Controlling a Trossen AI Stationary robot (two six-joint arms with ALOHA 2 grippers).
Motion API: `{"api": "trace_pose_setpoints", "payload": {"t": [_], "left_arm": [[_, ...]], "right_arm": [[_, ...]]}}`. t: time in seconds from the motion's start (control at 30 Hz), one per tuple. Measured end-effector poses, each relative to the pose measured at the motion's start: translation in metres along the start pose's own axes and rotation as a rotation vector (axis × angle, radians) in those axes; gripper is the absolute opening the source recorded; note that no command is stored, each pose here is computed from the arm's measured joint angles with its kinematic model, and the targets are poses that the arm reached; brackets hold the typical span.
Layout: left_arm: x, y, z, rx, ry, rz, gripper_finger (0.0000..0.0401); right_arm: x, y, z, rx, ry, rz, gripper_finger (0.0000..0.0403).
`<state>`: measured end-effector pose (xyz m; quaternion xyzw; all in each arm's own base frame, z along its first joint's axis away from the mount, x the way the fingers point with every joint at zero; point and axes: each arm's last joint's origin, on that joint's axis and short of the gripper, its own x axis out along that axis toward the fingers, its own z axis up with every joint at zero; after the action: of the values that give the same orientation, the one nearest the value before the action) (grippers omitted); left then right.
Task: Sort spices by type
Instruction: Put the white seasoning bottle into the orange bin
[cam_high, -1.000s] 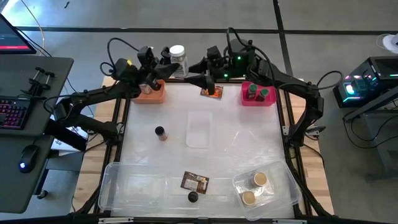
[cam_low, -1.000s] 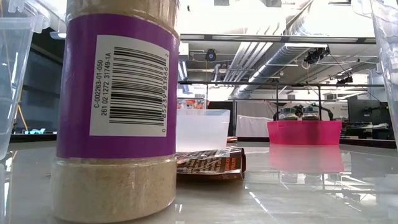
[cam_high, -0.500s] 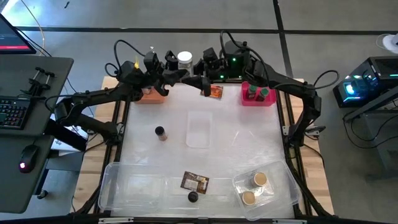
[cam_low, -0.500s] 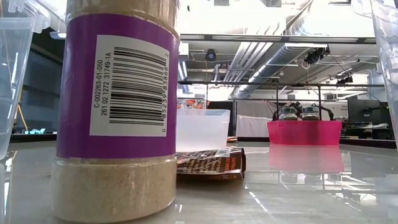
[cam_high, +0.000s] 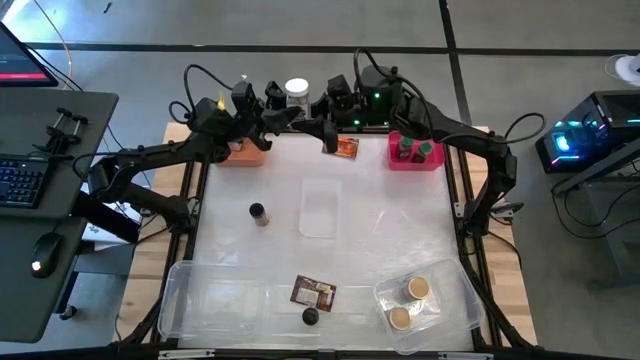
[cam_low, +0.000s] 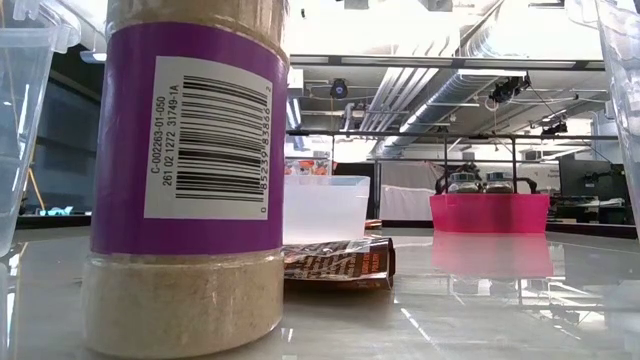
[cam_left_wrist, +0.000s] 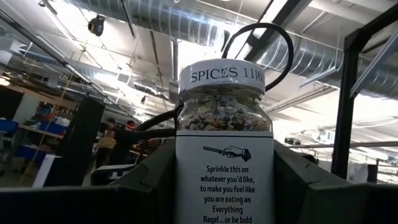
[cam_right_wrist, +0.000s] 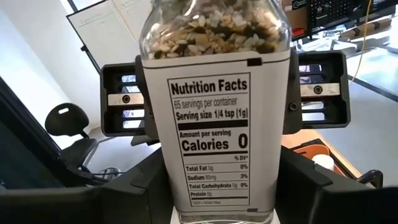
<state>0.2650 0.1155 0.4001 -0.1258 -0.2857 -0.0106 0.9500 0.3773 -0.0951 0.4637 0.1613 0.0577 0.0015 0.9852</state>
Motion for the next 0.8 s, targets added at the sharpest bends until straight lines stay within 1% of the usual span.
{"api": "trace_pose_setpoints", "payload": {"t": [0.03, 0.07, 0.17, 0.23, 0.33, 0.4, 0.53, 0.67, 0.77, 0.8], "left_arm": [[0.000, 0.000, 0.000, -0.001, -0.001, 0.003, 0.0164], [0.000, 0.000, 0.000, -0.001, -0.001, 0.004, 0.0181], [0.000, 0.001, 0.000, -0.004, -0.002, 0.010, 0.0257], [-0.002, 0.002, 0.002, -0.028, 0.007, 0.013, 0.0301], [-0.005, 0.003, 0.006, -0.045, 0.053, 0.007, 0.0338], [-0.009, 0.005, 0.010, -0.056, 0.094, 0.027, 0.0346], [-0.018, 0.010, 0.017, -0.074, 0.166, 0.087, 0.0348], [-0.028, 0.011, 0.024, -0.098, 0.258, 0.081, 0.0348], [-0.035, 0.010, 0.027, -0.119, 0.320, 0.092, 0.0348], [-0.038, 0.009, 0.027, -0.109, 0.346, 0.088, 0.0348]], "right_arm": [[0.000, 0.000, 0.000, 0.001, 0.000, 0.000, 0.0198], [-0.001, 0.000, 0.000, 0.001, -0.001, -0.001, 0.0198], [-0.003, -0.002, 0.000, 0.002, 0.015, -0.008, 0.0198], [-0.006, -0.004, 0.001, -0.006, 0.024, -0.016, 0.0198], [-0.013, -0.007, 0.004, -0.015, 0.027, -0.030, 0.0198], [-0.017, -0.009, 0.006, -0.020, 0.030, -0.042, 0.0198], [-0.023, -0.013, 0.007, -0.037, 0.044, -0.063, 0.0198], [-0.028, -0.015, 0.006, -0.048, 0.079, -0.079, 0.0198], [-0.032, -0.018, 0.000, -0.055, 0.153, -0.098, 0.0198], [-0.033, -0.019, -0.002, -0.061, 0.186, -0.098, 0.0198]]}}
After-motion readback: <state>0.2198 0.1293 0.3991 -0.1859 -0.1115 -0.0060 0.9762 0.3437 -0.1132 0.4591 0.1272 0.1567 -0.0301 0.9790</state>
